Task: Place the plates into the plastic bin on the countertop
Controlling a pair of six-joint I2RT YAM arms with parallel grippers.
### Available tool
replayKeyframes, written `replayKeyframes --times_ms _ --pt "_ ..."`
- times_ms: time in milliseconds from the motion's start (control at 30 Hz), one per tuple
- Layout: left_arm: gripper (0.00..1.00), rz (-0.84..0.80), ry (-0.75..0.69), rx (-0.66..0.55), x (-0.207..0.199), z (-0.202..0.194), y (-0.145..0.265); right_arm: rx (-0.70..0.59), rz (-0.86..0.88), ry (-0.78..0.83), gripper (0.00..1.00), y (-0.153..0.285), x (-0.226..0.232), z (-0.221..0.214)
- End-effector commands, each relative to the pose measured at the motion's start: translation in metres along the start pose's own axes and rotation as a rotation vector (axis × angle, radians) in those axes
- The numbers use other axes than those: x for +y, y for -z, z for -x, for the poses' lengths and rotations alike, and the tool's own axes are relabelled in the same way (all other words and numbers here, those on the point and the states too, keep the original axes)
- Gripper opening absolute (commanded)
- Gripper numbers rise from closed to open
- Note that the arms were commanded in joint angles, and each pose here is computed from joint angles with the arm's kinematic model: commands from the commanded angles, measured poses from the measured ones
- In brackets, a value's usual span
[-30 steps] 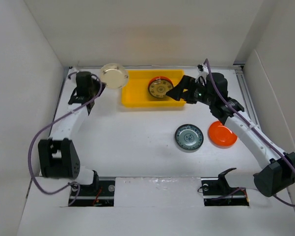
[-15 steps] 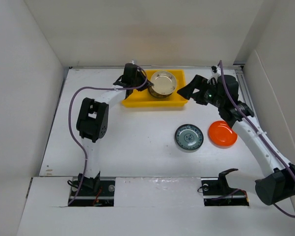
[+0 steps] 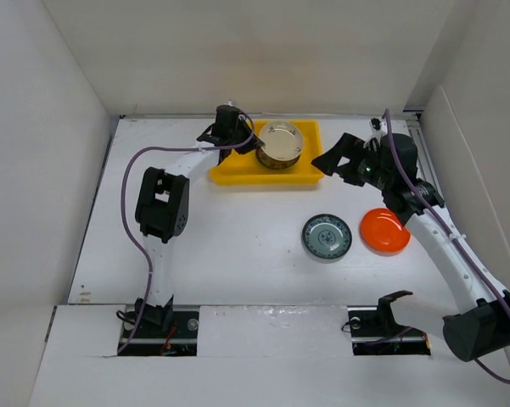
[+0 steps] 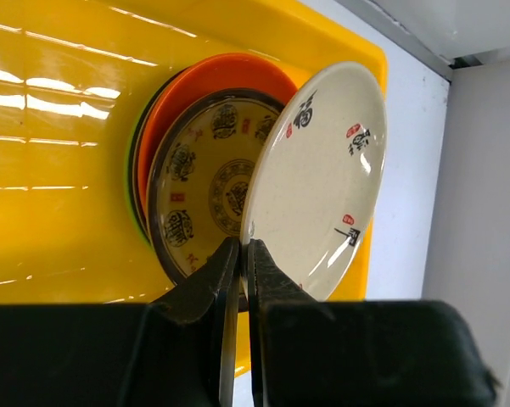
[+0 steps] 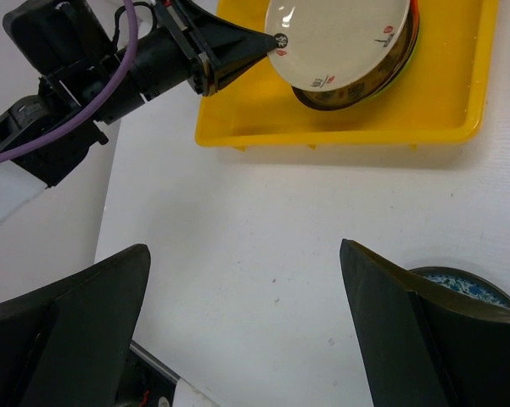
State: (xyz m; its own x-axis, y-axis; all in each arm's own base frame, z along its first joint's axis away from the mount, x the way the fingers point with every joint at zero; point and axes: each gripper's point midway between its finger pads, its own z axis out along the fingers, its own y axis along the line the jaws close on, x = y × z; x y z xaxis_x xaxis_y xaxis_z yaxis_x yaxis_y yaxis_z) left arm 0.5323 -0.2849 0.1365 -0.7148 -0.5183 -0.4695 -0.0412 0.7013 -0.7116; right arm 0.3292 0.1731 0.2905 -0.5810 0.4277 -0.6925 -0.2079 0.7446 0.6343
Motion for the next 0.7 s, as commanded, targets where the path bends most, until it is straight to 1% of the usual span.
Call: replayKeyframes --times_ms 0,67,100,133,167,200,233,267,300,333,367,400,433,467,500,533,567,600,633,667 --pt "0.03 -0.016 -0.005 -0.040 -0.016 0.018 0.004 -0.052 0.018 0.027 0.99 0.014 0.008 0.011" --pt "0.17 -0.024 -0.005 -0.031 -0.019 0.018 0.005 -0.059 0.009 0.027 0.99 0.017 0.007 0.012" --pt "0.22 -0.031 -0.005 -0.023 -0.022 0.018 0.007 -0.053 0.005 0.025 0.99 0.020 0.005 0.008" --pt "0.33 -0.041 -0.008 -0.031 -0.027 0.022 0.008 -0.050 -0.010 0.022 0.99 0.020 0.002 0.007" --pt "0.38 -0.046 -0.009 -0.035 -0.032 0.024 0.014 -0.051 -0.010 0.022 1.00 0.023 0.003 0.006" --pt "0.46 -0.056 -0.021 -0.044 -0.037 0.027 0.019 -0.056 -0.019 0.021 1.00 0.027 0.001 0.005" --pt "0.46 -0.067 -0.024 -0.054 -0.043 0.031 0.024 -0.057 -0.018 0.022 1.00 0.030 0.002 0.005" --pt "0.53 -0.072 -0.034 -0.058 -0.045 0.032 0.029 -0.057 -0.048 0.017 1.00 0.033 -0.005 0.001" --pt "0.67 -0.097 -0.041 -0.080 -0.060 0.040 0.047 -0.058 -0.048 0.017 1.00 0.039 -0.005 -0.002" --pt "0.77 -0.102 -0.060 -0.087 -0.066 0.038 0.055 -0.064 -0.057 0.017 1.00 0.043 -0.007 -0.003" --pt "0.90 -0.088 -0.091 -0.102 -0.063 0.038 0.063 -0.059 -0.058 0.020 1.00 0.046 -0.007 -0.008" --pt "1.00 -0.120 -0.126 -0.148 -0.085 0.046 0.088 -0.044 -0.080 0.015 1.00 0.048 -0.015 -0.017" --pt "1.00 -0.114 -0.152 -0.186 -0.093 0.047 0.099 -0.047 -0.066 0.021 1.00 0.057 -0.011 -0.021" --pt "1.00 -0.097 -0.163 -0.188 -0.086 0.043 0.106 -0.048 -0.076 0.006 1.00 0.060 -0.014 -0.025" --pt "1.00 -0.107 -0.182 -0.182 -0.090 0.035 0.115 -0.022 -0.096 -0.001 1.00 0.063 -0.022 -0.037" --pt "1.00 -0.149 -0.199 -0.223 -0.104 0.042 0.140 -0.026 -0.093 -0.015 1.00 0.066 -0.023 -0.040" --pt "1.00 -0.146 -0.203 -0.174 -0.092 0.019 0.139 -0.047 -0.093 -0.030 1.00 0.075 -0.023 -0.041" --pt "1.00 -0.158 -0.205 -0.171 -0.090 0.013 0.146 -0.049 -0.122 -0.044 1.00 0.079 -0.030 -0.046" --pt "1.00 -0.203 -0.218 -0.191 -0.102 0.009 0.165 -0.059 -0.154 -0.057 1.00 0.082 -0.038 -0.050" --pt "1.00 -0.217 -0.228 -0.172 -0.104 -0.007 0.170 -0.106 -0.154 -0.076 1.00 0.093 -0.036 -0.044"
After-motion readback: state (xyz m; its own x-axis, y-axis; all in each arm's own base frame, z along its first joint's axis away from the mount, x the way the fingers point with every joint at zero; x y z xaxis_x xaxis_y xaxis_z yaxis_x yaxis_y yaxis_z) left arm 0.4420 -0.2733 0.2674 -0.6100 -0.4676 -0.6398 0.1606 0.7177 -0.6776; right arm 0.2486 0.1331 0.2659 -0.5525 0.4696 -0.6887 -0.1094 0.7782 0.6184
